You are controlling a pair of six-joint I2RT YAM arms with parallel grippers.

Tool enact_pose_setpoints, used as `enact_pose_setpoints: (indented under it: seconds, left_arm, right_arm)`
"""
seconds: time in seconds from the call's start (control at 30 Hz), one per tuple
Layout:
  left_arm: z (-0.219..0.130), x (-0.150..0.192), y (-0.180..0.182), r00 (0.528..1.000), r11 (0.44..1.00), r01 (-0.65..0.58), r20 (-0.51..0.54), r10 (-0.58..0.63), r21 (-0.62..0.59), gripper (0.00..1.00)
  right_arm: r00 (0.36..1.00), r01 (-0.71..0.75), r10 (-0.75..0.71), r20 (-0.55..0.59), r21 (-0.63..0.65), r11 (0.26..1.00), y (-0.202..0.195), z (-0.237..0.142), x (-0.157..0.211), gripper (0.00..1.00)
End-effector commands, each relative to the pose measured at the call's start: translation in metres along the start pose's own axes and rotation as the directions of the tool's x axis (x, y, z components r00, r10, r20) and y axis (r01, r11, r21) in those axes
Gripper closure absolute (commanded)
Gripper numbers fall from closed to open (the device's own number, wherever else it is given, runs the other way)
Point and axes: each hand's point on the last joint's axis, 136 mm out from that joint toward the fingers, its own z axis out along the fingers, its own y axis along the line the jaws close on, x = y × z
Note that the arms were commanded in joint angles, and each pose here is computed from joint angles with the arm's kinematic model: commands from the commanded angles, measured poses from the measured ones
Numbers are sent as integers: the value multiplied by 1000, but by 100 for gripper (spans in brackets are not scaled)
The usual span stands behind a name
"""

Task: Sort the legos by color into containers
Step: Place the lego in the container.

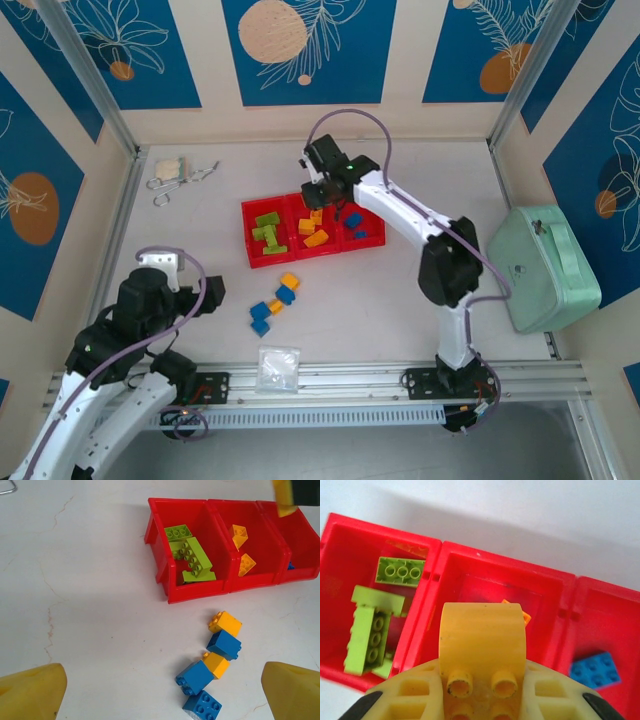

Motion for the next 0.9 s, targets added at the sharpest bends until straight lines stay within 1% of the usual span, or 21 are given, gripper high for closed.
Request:
enact_pose_setpoints:
  seconds: [0.0, 0.13, 0.2, 0.27, 0.33, 0.37, 0.4, 0.43, 0.47, 0.5, 0.57, 0.67, 0.77, 0.87]
  left_arm:
    - [0, 1, 2, 1000, 1000, -20, 16, 20, -4, 0]
    - [1, 0, 3, 999, 1000, -22, 26, 22, -6, 1]
    - [1, 0, 4, 999, 1000, -24, 27, 24, -7, 1]
    - [1, 0, 4, 999, 1000, -23, 28, 23, -8, 1]
    - [2, 1, 4, 999, 1000, -24, 29, 25, -10, 1]
    - [1, 0, 4, 999, 1000, -24, 31, 25, -9, 1]
    - [2, 1, 4, 999, 1000, -25, 29, 26, -9, 0]
    - [2, 1, 4, 999, 1000, -26, 27, 27, -7, 1]
    - [3, 1, 3, 999, 1000, -29, 25, 29, -2, 1]
    - [3, 1, 2, 999, 1000, -30, 23, 30, 2, 1]
    - [5, 2, -1, 999, 999, -35, 9, 35, 11, 1]
    - [10, 5, -5, 998, 999, -34, -43, 34, 17, 1]
    - [20, 14, -12, 989, 1000, -18, -144, 22, 24, 1]
    - [37, 32, -22, 962, 998, 56, -269, -44, 39, 1]
  right_arm:
    - [996, -53, 50, -77, -44, 998, 9, 26, 8, 89]
    - [993, -74, 68, -98, -65, 995, 13, 45, 9, 87]
    - [990, -86, 78, -117, -70, 994, 15, 53, 12, 84]
    - [987, -98, 89, -132, -61, 993, 15, 57, 15, 78]
    - [985, -111, 103, -136, -52, 992, 15, 55, 16, 69]
    - [984, -120, 113, -139, -40, 992, 13, 54, 17, 62]
    - [982, -134, 131, -134, -15, 991, 10, 50, 17, 54]
    - [982, -141, 139, -129, -1, 990, 8, 46, 17, 43]
    - [981, -151, 151, -122, 10, 988, 7, 40, 17, 29]
    - [981, -159, 161, -108, 23, 987, 6, 32, 16, 23]
    - [983, -165, 166, -83, 19, 986, 6, 17, 17, 16]
    - [982, -179, 179, -55, 7, 984, 6, -12, 21, 11]
    - [982, -184, 183, -35, -4, 983, 2, -43, 33, 6]
    - [978, -206, 206, -25, -16, 978, -5, -69, 51, 5]
